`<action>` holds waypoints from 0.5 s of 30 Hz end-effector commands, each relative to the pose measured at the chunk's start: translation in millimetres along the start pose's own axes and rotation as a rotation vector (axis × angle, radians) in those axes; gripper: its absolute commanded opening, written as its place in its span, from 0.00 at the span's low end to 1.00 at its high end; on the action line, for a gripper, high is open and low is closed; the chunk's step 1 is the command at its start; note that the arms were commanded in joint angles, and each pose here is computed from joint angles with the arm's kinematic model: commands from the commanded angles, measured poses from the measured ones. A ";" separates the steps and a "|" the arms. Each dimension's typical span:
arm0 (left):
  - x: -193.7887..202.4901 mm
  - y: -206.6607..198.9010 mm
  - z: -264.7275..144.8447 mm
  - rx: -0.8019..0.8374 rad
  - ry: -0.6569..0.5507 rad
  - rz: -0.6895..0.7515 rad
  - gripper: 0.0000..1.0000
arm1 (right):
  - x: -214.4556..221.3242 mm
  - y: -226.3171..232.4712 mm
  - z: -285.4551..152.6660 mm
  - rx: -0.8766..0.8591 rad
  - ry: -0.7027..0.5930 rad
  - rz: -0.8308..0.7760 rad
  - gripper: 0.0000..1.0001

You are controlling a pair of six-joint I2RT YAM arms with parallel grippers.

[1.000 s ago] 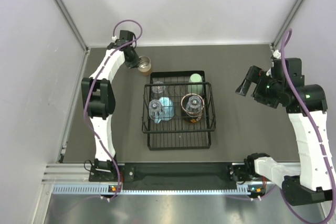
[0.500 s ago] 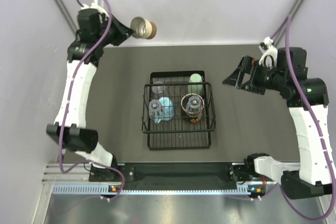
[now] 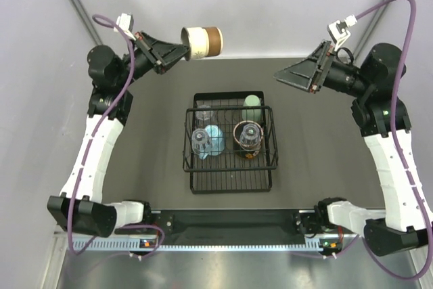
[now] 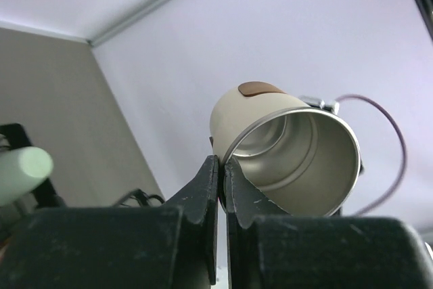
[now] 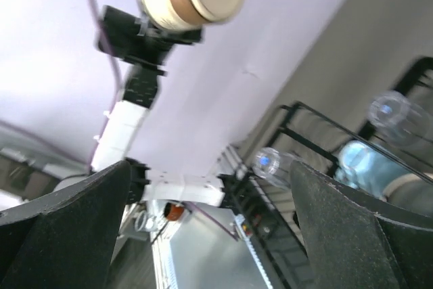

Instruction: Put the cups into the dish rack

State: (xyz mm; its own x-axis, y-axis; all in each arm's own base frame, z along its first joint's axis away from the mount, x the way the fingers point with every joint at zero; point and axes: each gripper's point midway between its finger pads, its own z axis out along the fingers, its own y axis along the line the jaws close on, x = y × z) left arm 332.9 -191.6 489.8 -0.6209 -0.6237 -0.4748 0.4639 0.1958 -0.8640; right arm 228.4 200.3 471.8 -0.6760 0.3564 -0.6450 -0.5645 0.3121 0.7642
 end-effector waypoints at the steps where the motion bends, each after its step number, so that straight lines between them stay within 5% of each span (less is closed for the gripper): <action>1: 14.4 -89.0 -31.7 0.271 0.000 0.098 0.00 | -9.3 61.0 2.0 -0.232 -0.004 -0.095 1.00; 15: 46.5 -96.3 -57.5 0.343 0.010 -0.007 0.00 | -0.1 103.8 60.3 -0.384 0.087 -0.089 1.00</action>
State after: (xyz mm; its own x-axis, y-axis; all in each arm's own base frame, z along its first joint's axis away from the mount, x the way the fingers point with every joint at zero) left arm 237.4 -196.7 529.9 -0.6396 -0.6063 -0.4725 0.6059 -0.0194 -0.7953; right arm 211.8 283.7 513.1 -0.7194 0.2230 -0.6578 -0.6665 0.0446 0.7441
